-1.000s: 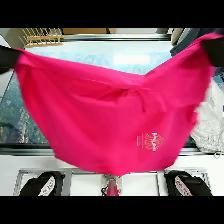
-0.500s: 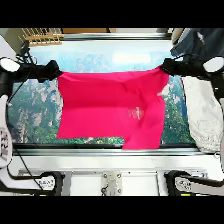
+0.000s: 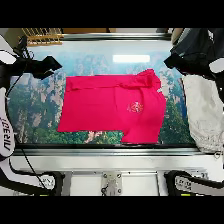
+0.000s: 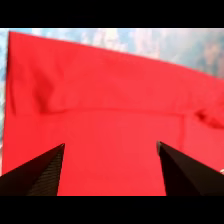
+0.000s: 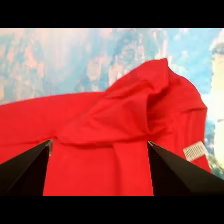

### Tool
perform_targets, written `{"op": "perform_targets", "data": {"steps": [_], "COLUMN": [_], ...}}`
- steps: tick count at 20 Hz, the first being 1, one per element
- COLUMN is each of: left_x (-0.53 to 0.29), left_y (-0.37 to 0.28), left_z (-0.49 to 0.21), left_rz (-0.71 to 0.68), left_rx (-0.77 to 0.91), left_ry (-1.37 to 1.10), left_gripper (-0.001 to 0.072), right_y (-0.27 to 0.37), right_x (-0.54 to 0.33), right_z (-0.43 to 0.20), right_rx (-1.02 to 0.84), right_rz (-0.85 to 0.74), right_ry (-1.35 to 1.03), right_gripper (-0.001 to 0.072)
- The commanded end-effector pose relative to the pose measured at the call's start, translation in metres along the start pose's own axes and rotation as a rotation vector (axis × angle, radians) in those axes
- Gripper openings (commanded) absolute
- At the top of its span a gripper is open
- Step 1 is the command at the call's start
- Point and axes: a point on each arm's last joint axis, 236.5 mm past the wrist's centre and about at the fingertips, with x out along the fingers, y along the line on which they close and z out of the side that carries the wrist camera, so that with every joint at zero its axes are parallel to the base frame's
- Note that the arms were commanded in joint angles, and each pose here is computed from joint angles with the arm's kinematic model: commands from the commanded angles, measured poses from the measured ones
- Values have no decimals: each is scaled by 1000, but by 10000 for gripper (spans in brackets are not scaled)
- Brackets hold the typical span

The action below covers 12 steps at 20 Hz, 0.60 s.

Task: Fold the clothes and pants, and hang the long-sleeved shirts on hangers.

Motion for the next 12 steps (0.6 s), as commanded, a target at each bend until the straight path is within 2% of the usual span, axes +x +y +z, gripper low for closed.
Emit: {"op": "perform_targets", "data": {"steps": [1,4,7,9,12], "left_x": [-16,-10,-1,1,-1], "left_y": [36,51,65,67,65], "left_z": [-55,-147,-229,-264,-293], "left_rz": [139,160,181,187,186], "left_rx": [11,-43,-78,-81,-68], "left_ry": [99,255,375,426,468], "left_gripper": [625,625,625,625,625], "right_y": [-43,-81,-116,-124,-122], "right_x": [-34,-52,-60,-57,-42], "right_z": [-62,-155,-248,-282,-302], "right_rx": [-88,1,236,341,420], "right_rz": [-147,-213,-274,-271,-251], "right_ry": [230,461,628,650,611], "right_gripper": [656,656,656,656,656]}}
